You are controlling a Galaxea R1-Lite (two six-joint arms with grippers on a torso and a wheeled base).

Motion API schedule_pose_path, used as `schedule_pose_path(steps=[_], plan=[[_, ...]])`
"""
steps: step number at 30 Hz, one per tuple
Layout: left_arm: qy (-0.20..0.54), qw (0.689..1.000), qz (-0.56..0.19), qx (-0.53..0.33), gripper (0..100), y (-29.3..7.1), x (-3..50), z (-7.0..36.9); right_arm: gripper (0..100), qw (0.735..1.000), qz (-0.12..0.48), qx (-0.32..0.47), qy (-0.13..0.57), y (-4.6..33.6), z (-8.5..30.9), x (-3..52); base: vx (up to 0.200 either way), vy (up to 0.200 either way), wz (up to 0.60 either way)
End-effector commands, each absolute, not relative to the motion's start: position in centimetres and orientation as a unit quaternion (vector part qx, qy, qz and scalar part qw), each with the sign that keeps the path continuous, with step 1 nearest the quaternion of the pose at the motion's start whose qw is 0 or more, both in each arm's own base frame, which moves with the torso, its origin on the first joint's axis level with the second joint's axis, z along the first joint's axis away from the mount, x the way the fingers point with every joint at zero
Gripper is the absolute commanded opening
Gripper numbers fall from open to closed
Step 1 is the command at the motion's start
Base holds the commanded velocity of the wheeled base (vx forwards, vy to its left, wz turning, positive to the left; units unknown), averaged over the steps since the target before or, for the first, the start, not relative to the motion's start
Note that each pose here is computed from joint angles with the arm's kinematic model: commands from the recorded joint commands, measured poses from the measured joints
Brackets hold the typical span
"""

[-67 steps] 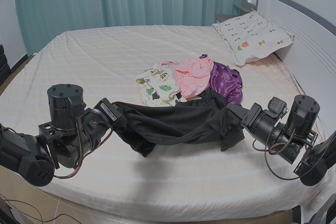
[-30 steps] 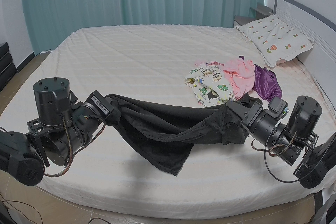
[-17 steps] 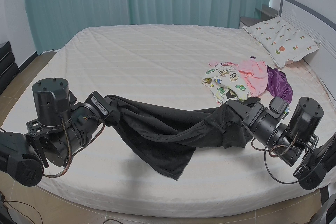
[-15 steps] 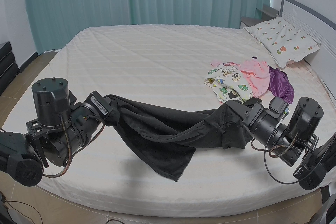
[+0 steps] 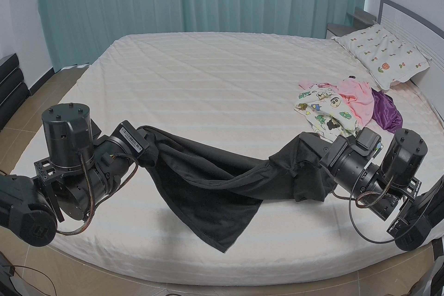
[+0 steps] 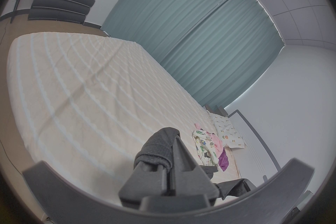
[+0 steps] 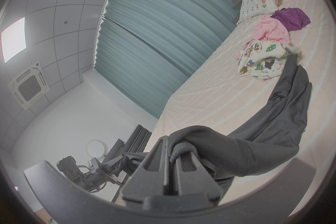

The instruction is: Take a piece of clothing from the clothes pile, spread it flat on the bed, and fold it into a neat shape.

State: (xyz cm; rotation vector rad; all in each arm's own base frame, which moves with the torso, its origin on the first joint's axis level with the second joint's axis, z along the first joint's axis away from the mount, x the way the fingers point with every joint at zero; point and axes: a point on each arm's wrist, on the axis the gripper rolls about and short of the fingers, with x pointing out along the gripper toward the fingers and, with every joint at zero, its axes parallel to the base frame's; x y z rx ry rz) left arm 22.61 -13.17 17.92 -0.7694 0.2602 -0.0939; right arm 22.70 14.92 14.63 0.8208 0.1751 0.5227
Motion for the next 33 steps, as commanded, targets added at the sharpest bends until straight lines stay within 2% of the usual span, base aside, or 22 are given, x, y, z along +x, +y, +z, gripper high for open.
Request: schedule_pose_path(steps=[1,11,21,27,33], plan=[[0.129,0.918,-0.046,-0.372,0,-13.2,22.6,17.8,0,0.88,0.251,0.394,0.083,14.9,14.6,22.7,0.0,0.2,0.0],[0.158,0.917,-0.05,-0.364,0,-14.2,22.4,16.3,0,0.882,0.246,0.391,0.089,14.5,14.5,22.6,0.0,0.02,0.0],[0.164,0.915,-0.065,-0.364,0,-14.9,21.6,16.3,0,0.879,0.261,0.389,0.087,13.8,15.2,20.4,-0.2,0.2,0.0],[0.156,0.914,-0.068,-0.368,0,-14.5,21.0,16.8,0,0.868,0.298,0.39,0.077,12.8,16.4,16.6,-0.2,0.2,0.0],[0.142,0.912,-0.08,-0.376,0,-13.8,19.7,18.4,0,0.843,0.361,0.397,0.037,11.5,18.7,12.3,-0.167,0.167,0.0]])
